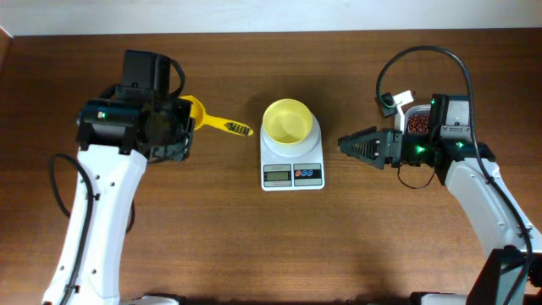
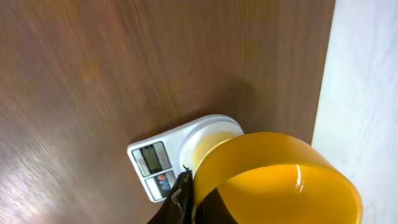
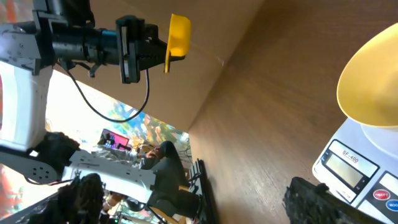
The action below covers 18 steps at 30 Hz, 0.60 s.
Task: Scoop item into bowl and weigh 50g on scale
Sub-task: 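Bring the scoop toward the right gripper above the scale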
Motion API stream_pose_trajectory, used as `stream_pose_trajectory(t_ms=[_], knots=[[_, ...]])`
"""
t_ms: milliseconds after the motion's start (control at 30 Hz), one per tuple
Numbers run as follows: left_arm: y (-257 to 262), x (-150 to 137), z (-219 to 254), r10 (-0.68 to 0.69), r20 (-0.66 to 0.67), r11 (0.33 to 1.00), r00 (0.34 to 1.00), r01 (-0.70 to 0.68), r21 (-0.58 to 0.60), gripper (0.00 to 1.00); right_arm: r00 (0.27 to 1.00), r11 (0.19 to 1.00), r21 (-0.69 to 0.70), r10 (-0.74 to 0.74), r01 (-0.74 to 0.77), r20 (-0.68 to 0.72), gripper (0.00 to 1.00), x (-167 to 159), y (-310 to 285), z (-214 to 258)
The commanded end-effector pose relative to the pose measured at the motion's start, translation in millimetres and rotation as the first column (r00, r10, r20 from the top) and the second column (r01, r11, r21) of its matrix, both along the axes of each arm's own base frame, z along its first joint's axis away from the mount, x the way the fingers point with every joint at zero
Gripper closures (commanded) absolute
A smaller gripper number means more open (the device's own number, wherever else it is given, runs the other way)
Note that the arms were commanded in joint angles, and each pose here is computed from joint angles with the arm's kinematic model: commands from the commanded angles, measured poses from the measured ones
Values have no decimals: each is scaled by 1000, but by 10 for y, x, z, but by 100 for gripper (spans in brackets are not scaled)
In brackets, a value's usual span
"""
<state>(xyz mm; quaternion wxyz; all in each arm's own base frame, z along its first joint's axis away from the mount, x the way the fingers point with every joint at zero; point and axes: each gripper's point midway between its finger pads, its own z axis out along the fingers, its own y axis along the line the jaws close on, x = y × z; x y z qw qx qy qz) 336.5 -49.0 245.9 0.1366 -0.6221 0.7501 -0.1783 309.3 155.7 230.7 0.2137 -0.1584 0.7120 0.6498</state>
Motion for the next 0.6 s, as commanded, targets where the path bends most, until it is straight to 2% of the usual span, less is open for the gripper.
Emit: stream_pose_trajectory(t_ms=[0,67,267,433,567], knots=[[-118,55,-151,142,-69,988,987,-146,-55,100,1000,1000,11,15,-15,21,7,0,20,54],[-283,109,-254,129,-90,989,987,-135,-61,100,997,997,-54,-49,45,-60,6,95,-1,-70],[-847,288,-333,14,-36,995,999,-18,-100,100,995,995,-74,-70,65,-70,4,224,117,-19],[-1195,234,-397,-1,-50,991,999,-5,-130,100,989,985,-139,-118,106,-86,3,337,471,-44],[-1264,214,-394,-5,-49,990,999,-2,-138,100,978,974,-165,-175,154,-118,7,408,640,-50]])
